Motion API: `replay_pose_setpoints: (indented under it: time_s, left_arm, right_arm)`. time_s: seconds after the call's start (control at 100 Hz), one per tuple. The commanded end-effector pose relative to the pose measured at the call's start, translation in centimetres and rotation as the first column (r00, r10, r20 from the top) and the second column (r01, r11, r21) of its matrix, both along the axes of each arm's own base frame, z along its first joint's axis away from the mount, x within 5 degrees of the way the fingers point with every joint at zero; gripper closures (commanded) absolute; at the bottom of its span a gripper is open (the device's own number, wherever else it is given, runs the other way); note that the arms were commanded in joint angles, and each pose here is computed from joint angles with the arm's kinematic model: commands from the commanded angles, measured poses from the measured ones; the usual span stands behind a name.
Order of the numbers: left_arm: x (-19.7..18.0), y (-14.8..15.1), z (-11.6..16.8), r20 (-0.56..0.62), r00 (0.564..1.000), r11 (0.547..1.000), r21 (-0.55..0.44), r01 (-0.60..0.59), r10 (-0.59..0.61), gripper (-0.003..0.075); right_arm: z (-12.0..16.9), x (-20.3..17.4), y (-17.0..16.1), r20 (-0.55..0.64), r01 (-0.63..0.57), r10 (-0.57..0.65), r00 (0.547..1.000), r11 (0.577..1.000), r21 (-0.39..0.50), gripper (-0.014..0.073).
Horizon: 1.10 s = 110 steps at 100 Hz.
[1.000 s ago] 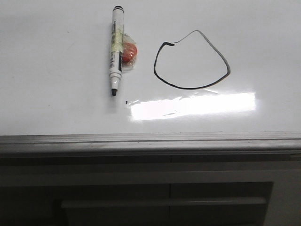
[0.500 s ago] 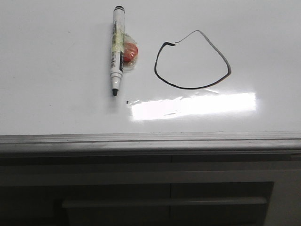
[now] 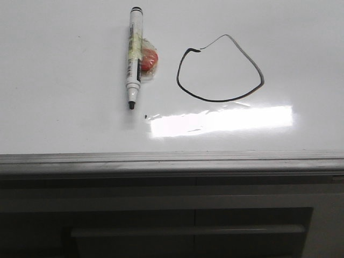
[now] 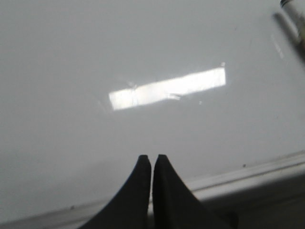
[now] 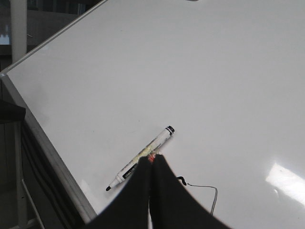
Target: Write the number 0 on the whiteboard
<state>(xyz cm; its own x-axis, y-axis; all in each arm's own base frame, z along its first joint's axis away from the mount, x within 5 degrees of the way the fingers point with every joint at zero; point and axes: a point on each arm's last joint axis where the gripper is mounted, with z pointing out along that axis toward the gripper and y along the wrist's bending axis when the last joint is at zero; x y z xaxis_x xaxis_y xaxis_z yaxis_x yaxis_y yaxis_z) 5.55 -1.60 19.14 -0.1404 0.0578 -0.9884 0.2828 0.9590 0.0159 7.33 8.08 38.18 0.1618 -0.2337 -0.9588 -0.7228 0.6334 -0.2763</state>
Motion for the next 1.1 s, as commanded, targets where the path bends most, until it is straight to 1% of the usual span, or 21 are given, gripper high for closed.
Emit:
replay_pose_setpoints:
  time_s: [0.0,0.01,0.13,0.32,1.09]
  left_arm:
    - [0.05,0.02,-1.36,-0.069,0.998,1.0,0.001,-0.011,0.012,0.074]
    - [0.02,0.03,-1.49,-0.083,0.996,1.0,0.005,-0.012,0.012,0.074]
    - [-0.04,0.02,-1.46,-0.08,0.997,1.0,-0.008,-0.011,0.011,0.074]
    - [-0.37,0.12,-1.21,-0.032,0.999,1.0,-0.022,-0.011,0.01,0.074]
    - [-0.35,0.11,-1.2,-0.032,0.999,1.0,-0.022,-0.011,0.01,0.074]
  right_arm:
    - [1.58,-0.09,-0.23,0.078,0.005,-0.01,0.997,0.998,0.069,0.0664]
    - [1.58,-0.09,-0.23,0.078,0.005,-0.01,0.997,0.998,0.069,0.0664]
    - [1.58,-0.09,-0.23,0.078,0.005,-0.01,0.997,0.998,0.069,0.0664]
    - [1.58,-0.09,-0.23,0.078,0.005,-0.01,0.997,0.998,0.069,0.0664]
    - [1.48,-0.07,-0.22,0.076,0.006,-0.011,0.997,0.998,0.064,0.0664]
